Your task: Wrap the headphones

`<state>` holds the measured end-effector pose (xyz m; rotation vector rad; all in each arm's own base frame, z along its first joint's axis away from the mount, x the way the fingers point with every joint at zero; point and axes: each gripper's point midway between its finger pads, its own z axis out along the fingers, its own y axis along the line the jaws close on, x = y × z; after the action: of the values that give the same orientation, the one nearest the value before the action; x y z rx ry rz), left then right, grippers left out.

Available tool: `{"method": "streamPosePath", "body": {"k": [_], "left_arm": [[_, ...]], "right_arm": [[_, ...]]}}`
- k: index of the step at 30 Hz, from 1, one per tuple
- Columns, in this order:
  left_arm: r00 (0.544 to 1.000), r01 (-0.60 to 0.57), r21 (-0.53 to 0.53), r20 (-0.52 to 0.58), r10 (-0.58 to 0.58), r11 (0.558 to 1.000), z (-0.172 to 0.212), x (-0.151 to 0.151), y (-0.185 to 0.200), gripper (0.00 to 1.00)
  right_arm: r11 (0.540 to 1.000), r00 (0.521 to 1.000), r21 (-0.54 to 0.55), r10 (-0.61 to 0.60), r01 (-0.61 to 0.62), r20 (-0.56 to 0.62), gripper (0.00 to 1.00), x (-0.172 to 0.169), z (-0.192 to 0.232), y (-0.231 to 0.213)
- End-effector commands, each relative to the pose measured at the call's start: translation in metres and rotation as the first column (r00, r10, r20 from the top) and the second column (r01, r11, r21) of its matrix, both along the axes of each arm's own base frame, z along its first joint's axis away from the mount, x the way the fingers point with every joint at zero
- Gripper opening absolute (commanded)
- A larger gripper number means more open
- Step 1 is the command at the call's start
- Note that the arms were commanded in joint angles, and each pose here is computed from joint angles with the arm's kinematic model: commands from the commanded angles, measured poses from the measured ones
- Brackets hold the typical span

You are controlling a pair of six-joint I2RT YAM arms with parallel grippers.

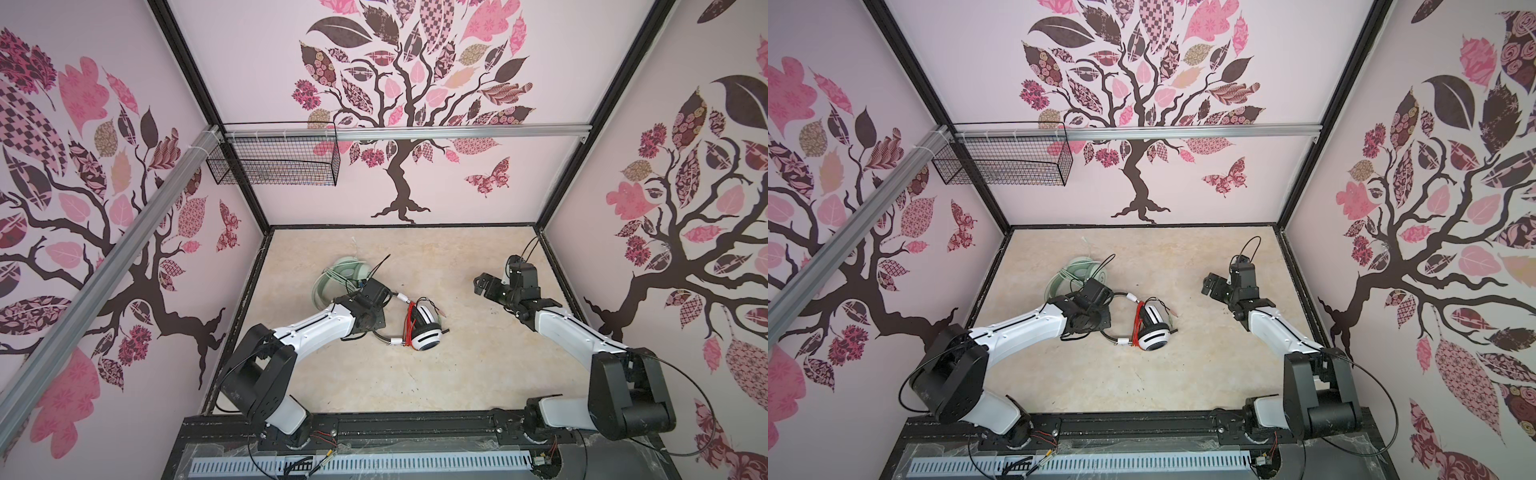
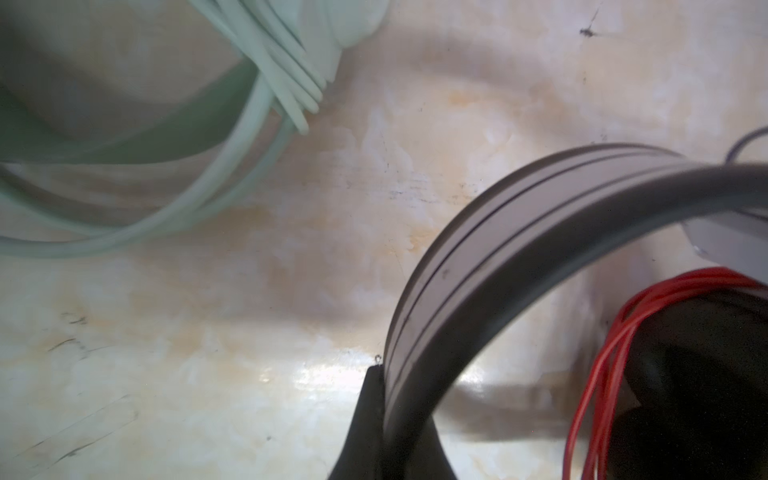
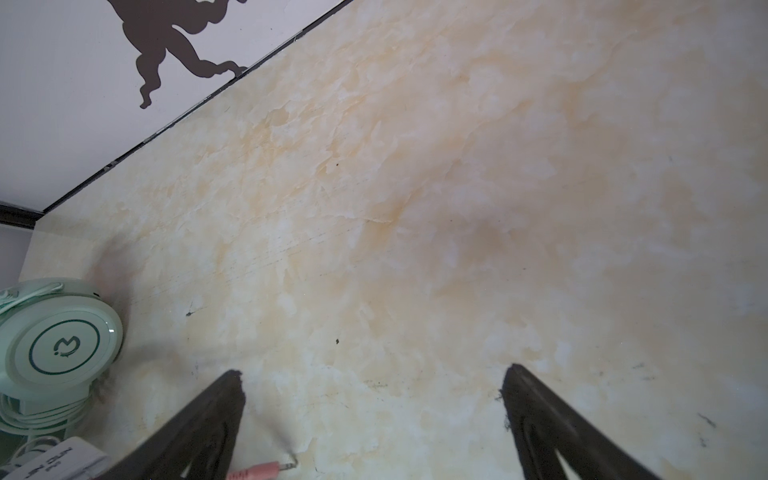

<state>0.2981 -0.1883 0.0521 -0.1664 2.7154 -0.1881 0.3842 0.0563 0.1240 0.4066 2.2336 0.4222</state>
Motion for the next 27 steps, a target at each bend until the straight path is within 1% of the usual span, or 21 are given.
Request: {"method": "streamPosePath", "body": {"k": [1, 9, 10, 13, 14, 15, 17, 18, 19, 20, 22, 24, 26, 27], "left_arm": [[1.0, 0.001, -0.103, 0.027, 0.001, 0.995, -0.005, 0.011, -0.02, 0.0], [0.999, -0.008, -0.06, -0.033, 0.006, 0.998, -0.029, 0.004, -0.016, 0.0], [0.999, -0.01, -0.058, -0.039, 0.008, 0.998, -0.031, 0.004, -0.015, 0.05], [0.999, -0.013, -0.045, -0.044, 0.011, 0.999, -0.032, 0.0, -0.011, 0.33], [0.999, -0.014, -0.039, -0.042, 0.013, 0.999, -0.031, 0.0, -0.009, 0.4], [0.999, -0.016, -0.03, -0.04, 0.015, 0.999, -0.031, -0.001, -0.007, 0.46], [0.999, -0.017, -0.015, -0.032, 0.016, 1.0, -0.027, -0.001, -0.004, 0.52], [0.999, -0.022, -0.003, -0.024, 0.022, 1.0, -0.023, -0.001, -0.001, 0.6], [1.0, -0.027, 0.004, -0.01, 0.027, 1.0, -0.018, 0.0, 0.002, 0.75], [1.0, -0.03, 0.013, 0.003, 0.03, 0.999, -0.013, 0.001, 0.005, 0.95], [0.998, -0.031, 0.028, 0.046, 0.03, 0.999, 0.008, 0.002, 0.012, 0.97], [0.991, -0.051, 0.043, 0.127, 0.045, 0.998, 0.038, 0.005, 0.023, 0.96], [0.971, -0.067, 0.056, 0.235, 0.052, 0.996, 0.073, 0.01, 0.035, 0.96], [0.955, -0.077, 0.066, 0.292, 0.054, 0.995, 0.091, 0.013, 0.041, 0.97]], "right_arm": [[1.0, 0.999, 0.001, -0.028, 0.028, 0.021, 1.0, 0.006, 0.001, -0.003], [0.998, 0.998, -0.026, -0.054, 0.055, 0.011, 0.99, 0.01, -0.007, -0.009], [0.998, 0.998, -0.025, -0.054, 0.054, 0.016, 1.0, 0.01, -0.006, -0.009], [0.998, 0.998, -0.023, -0.054, 0.054, 0.024, 1.0, 0.01, -0.002, -0.008], [0.998, 0.998, -0.025, -0.055, 0.056, 0.03, 0.99, 0.011, 0.0, -0.009], [0.998, 0.998, -0.03, -0.054, 0.055, 0.037, 1.0, 0.011, 0.002, -0.01], [0.997, 0.997, -0.049, -0.061, 0.064, 0.051, 1.0, 0.011, 0.008, -0.013], [0.996, 0.996, -0.063, -0.067, 0.071, 0.058, 1.0, 0.011, 0.012, -0.015], [0.993, 0.995, -0.081, -0.078, 0.083, 0.068, 0.99, 0.012, 0.016, -0.019], [0.99, 0.993, -0.101, -0.087, 0.095, 0.08, 0.99, 0.013, 0.022, -0.022], [0.974, 0.984, -0.166, -0.132, 0.151, 0.121, 1.0, 0.014, 0.036, -0.037], [0.941, 0.962, -0.24, -0.192, 0.236, 0.194, 1.0, 0.011, 0.049, -0.057], [0.917, 0.939, -0.306, -0.159, 0.255, 0.306, 1.0, 0.007, 0.058, -0.064], [0.906, 0.918, -0.333, -0.128, 0.262, 0.375, 0.99, 0.004, 0.062, -0.064]]}}
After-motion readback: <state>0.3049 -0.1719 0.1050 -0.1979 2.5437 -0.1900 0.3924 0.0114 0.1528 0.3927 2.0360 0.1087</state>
